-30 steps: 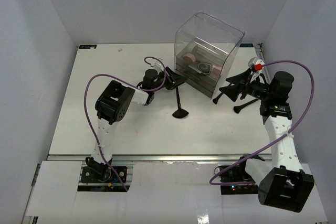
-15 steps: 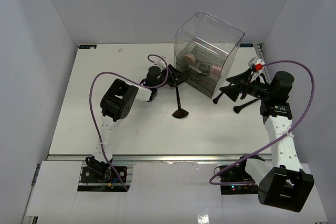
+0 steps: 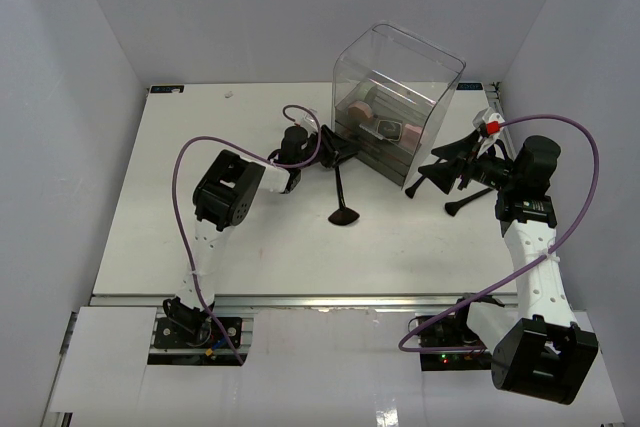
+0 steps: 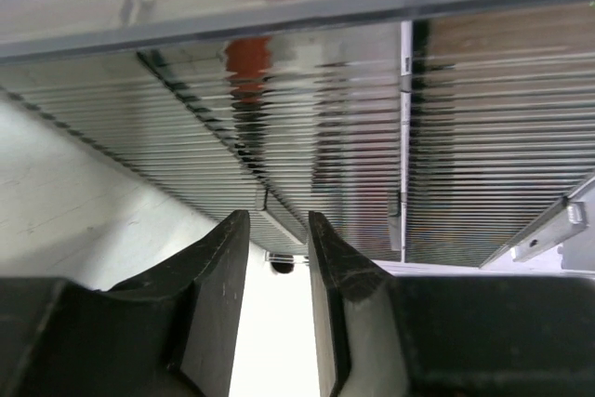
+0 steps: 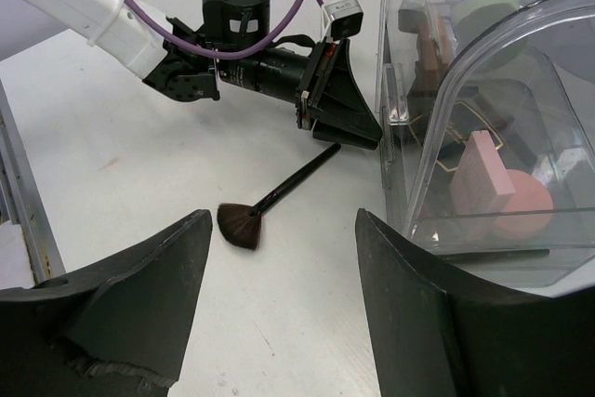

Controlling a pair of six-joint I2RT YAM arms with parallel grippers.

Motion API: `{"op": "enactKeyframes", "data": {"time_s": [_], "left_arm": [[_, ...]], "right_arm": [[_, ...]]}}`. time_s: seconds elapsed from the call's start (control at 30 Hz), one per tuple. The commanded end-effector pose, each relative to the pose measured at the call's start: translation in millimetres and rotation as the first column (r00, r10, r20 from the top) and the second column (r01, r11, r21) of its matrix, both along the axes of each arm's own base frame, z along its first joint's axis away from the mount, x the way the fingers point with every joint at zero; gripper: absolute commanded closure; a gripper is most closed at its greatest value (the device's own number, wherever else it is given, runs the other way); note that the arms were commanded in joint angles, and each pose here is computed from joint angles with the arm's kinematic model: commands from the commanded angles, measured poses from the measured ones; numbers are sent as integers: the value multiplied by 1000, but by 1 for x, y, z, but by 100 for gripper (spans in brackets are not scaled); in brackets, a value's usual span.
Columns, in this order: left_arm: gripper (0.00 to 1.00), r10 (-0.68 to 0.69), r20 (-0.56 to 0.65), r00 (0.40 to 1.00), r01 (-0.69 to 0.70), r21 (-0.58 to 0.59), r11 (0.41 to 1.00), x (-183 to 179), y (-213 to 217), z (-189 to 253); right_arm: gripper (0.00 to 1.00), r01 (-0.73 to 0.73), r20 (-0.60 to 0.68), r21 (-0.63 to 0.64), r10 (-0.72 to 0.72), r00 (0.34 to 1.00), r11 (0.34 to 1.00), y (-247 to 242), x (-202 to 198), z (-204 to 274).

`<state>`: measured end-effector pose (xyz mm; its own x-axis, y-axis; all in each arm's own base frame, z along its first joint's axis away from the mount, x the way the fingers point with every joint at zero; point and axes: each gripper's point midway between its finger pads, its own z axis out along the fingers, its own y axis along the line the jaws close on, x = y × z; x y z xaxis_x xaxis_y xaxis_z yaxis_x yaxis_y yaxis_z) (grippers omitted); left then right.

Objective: Organize the makeup

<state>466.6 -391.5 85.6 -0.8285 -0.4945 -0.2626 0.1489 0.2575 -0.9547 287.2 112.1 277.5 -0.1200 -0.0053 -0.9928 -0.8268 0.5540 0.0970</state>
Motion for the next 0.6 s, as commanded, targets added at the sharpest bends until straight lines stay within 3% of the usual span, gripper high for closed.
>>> {"op": "enactKeyframes", "data": {"time_s": [0.0, 0.17, 0.57], "left_arm": [[54, 6, 30, 1000, -6, 4, 1000, 2, -1, 13], [54, 4, 24, 1000, -4, 3, 1000, 5, -4, 10], [66, 2, 19, 1000, -2, -14, 1000, 12, -9, 7]], "right_arm": [[30, -5, 27, -6, 5, 1000, 1000, -1, 0, 1], [30, -3, 30, -7, 3, 1000, 1000, -2, 0, 2], [30, -4, 28, -5, 4, 1000, 1000, -2, 0, 2]]}}
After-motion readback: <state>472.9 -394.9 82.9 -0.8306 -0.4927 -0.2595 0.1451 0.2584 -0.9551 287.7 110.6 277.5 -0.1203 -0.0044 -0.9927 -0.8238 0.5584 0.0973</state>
